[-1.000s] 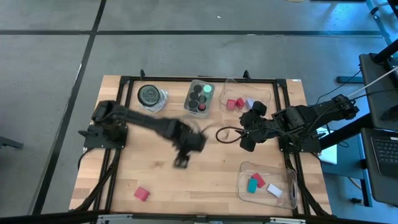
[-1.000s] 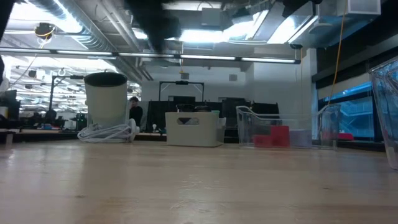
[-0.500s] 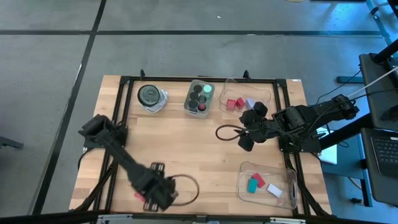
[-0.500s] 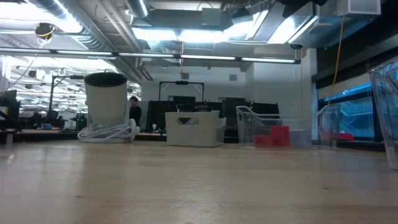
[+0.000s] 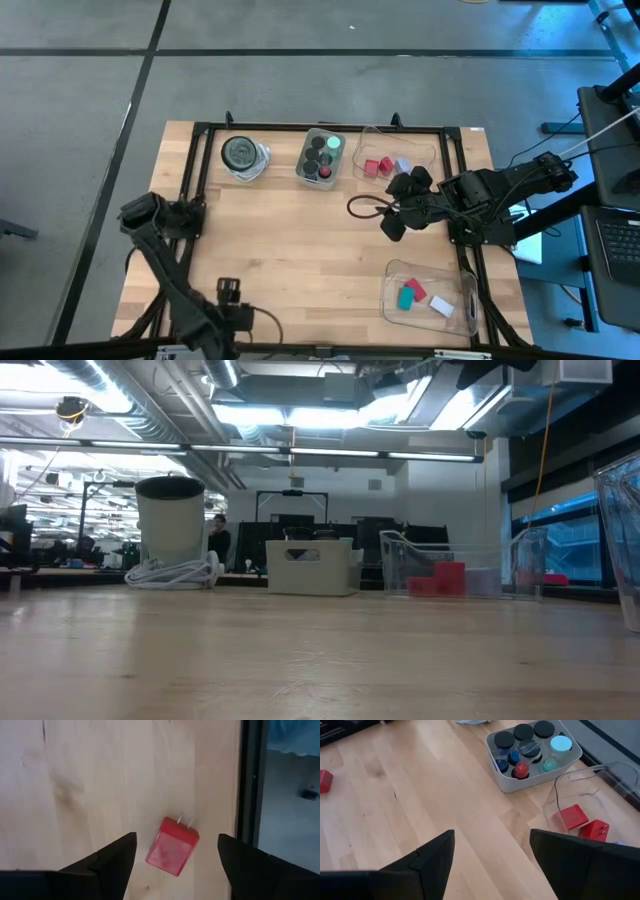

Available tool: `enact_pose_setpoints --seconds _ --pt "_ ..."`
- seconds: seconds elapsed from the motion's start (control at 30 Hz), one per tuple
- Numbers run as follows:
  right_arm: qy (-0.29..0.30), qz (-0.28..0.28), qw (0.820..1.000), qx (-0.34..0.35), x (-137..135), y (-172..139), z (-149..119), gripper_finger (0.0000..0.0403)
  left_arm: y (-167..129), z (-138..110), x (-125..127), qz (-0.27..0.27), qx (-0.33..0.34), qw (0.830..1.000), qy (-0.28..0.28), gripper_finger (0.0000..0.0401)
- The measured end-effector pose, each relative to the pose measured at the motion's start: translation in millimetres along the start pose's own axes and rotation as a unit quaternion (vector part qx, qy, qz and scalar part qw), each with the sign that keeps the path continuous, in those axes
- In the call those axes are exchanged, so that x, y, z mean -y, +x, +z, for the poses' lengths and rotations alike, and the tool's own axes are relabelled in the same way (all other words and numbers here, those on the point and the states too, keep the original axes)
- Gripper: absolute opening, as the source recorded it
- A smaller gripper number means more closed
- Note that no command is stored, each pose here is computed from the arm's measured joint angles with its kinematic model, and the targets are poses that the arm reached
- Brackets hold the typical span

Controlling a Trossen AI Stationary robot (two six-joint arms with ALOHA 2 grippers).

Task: Pick & Place Office items
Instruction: Put the red charger adapter into the top transparent bin

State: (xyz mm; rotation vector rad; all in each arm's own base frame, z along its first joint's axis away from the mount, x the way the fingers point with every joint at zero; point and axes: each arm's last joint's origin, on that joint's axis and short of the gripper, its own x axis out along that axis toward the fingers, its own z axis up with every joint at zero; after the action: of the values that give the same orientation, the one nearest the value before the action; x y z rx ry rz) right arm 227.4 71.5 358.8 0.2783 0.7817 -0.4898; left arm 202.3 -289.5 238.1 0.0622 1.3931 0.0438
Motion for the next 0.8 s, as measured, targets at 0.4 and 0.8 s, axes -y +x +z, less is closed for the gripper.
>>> enact_pose_setpoints --seconds 0.4,0.8 --pt "0.067 -0.001 0.998 0.003 -0.1 0.0 0.3 0.0262 28.0 -40.1 9.7 -0.042 0.022 0.999 0.015 0.0295" --pt "0.106 0.001 0.994 0.003 -0.3 0.0 0.5 0.0262 64.4 -74.7 -17.4 -0.056 0.015 0.996 0.063 0.0295"
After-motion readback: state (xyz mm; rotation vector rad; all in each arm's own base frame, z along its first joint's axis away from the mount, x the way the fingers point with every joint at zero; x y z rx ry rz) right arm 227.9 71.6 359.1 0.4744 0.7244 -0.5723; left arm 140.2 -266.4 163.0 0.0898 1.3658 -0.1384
